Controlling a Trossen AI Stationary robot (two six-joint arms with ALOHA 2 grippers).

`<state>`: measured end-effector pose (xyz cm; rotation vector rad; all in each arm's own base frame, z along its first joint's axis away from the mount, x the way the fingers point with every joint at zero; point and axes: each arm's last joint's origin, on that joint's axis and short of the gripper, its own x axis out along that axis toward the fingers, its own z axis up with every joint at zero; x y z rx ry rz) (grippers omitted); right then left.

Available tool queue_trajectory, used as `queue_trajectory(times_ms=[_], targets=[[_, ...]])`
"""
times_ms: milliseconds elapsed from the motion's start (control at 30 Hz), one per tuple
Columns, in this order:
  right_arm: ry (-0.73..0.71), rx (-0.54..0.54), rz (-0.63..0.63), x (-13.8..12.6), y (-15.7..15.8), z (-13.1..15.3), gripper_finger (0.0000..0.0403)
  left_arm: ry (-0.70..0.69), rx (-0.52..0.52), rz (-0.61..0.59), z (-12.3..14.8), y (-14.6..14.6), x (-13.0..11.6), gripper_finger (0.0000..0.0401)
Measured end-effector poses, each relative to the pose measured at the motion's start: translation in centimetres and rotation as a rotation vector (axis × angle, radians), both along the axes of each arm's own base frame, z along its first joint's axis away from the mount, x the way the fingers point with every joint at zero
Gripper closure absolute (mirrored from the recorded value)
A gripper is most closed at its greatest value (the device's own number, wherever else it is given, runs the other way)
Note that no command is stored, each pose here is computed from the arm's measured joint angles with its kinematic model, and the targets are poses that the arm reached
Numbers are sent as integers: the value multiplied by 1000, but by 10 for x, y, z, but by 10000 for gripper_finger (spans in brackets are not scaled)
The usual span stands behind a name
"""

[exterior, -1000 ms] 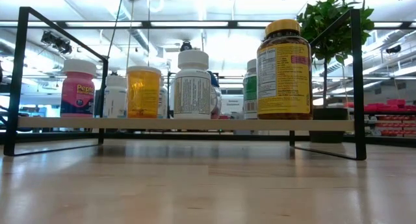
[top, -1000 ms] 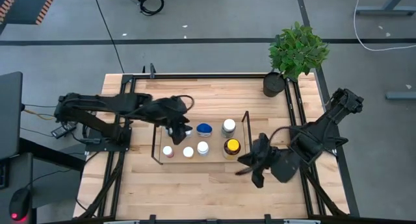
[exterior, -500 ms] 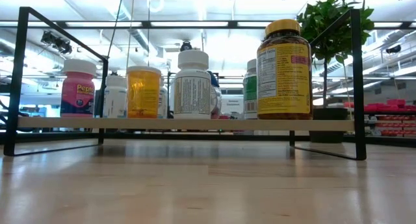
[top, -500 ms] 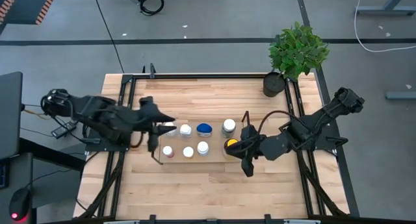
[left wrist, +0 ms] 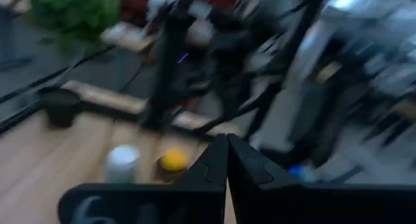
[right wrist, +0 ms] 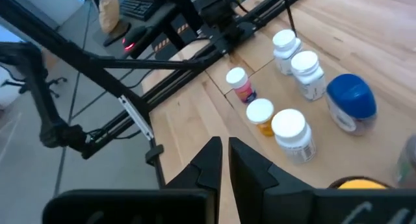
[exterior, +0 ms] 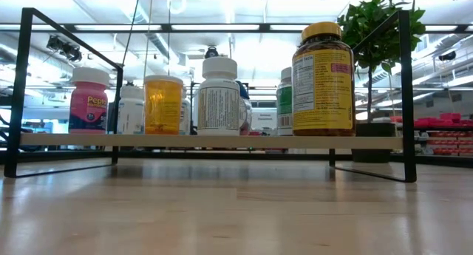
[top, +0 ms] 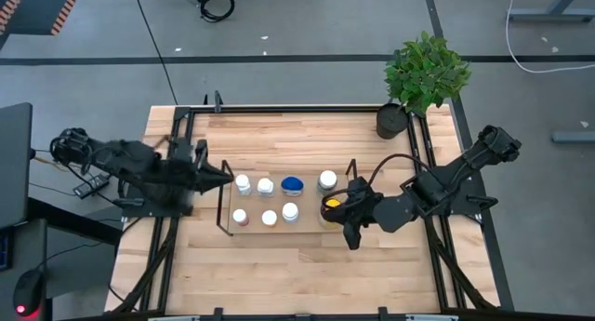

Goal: Pick and place medicine bottles onto shelf by color
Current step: Return to Home Position

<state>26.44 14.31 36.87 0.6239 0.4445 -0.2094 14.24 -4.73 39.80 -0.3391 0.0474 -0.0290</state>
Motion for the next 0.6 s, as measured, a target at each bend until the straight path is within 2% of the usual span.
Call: queue_trajectory(times_ms=[167, 433, 500, 533, 600], targets=[[-1, 40, 5, -4, 7, 0, 368, -260, -131, -31, -33, 16, -42, 397], [41, 62, -57, -21, 8, 0, 368, -515, -233, -17, -85, 42, -105, 397], [6, 64, -106, -31, 1, 9, 368, -526, -238, 0, -91, 43, -104, 395], [-23, 59, -131, -36, -2, 14, 368, -486, -214, 0, -95, 42, -102, 395], [-93, 48, -200, -48, -11, 26, 368, -485, -209, -52, -93, 39, -99, 397]])
